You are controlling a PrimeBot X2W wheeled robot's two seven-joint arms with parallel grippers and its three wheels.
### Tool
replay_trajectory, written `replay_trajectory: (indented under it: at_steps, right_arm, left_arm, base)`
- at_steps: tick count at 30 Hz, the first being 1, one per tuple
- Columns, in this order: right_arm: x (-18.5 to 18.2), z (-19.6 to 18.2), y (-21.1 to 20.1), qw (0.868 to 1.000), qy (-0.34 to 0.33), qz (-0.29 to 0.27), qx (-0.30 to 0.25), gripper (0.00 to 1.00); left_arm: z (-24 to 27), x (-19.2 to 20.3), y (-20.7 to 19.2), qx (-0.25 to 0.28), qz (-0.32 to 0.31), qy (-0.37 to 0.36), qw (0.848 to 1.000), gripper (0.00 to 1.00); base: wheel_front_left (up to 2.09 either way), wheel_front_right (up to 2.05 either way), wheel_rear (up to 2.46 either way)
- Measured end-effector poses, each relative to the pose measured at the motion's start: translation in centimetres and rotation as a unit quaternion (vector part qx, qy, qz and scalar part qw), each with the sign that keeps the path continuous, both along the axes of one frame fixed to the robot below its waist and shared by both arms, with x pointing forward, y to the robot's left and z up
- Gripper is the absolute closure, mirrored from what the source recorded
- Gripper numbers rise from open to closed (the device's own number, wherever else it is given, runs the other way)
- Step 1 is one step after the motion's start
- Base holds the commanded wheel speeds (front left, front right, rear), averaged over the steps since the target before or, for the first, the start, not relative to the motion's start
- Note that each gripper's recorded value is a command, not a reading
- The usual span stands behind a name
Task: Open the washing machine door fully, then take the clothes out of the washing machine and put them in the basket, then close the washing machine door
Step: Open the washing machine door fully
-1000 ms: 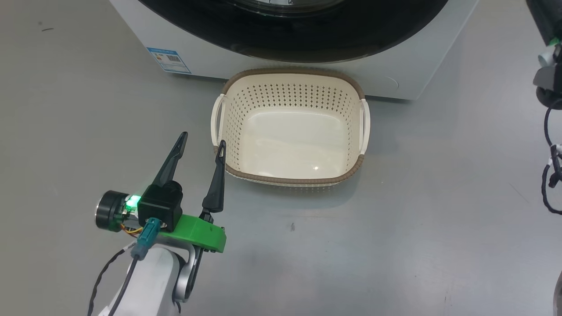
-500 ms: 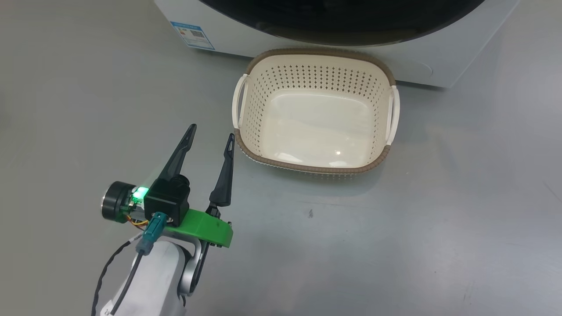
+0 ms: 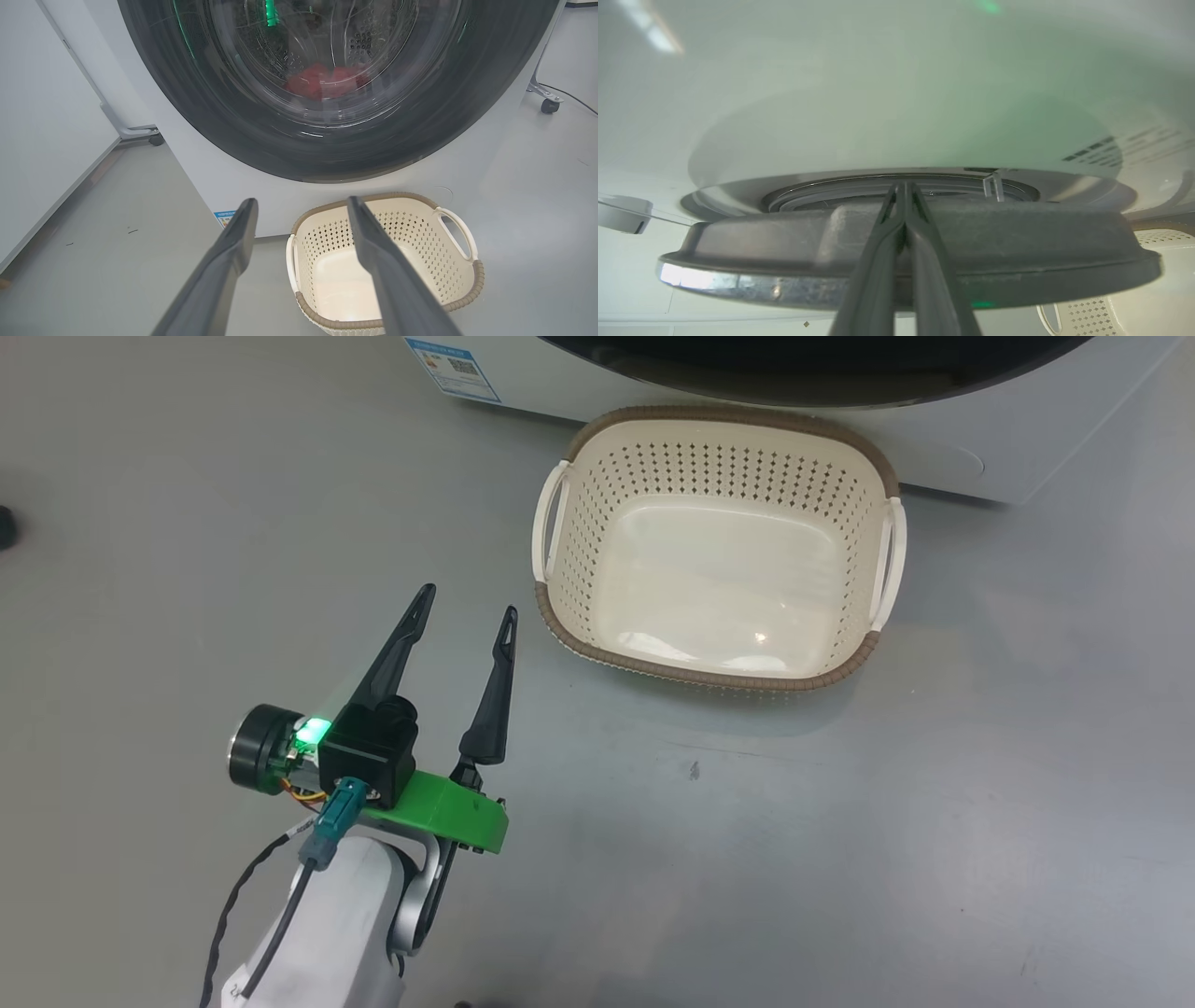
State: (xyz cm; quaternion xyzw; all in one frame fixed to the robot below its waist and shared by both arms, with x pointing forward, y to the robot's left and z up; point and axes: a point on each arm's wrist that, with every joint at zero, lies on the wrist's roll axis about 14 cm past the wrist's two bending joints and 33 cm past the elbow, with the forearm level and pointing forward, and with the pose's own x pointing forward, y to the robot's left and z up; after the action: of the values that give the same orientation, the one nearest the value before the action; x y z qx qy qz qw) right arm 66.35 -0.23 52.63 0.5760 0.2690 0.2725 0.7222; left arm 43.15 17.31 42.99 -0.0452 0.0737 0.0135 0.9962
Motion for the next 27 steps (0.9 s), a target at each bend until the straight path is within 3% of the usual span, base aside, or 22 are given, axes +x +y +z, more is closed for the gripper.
replay_trajectory:
  at_steps: [27]
  right_arm:
    - [-0.9,-1.7,0.2,0.996,0.054,0.066,0.029,1.00]
  left_arm:
    - [-0.2,0.7,-0.5,-0.009,-0.006,-0.001,1.000,0.00]
  base:
    - [0.00,0.00,0.00]
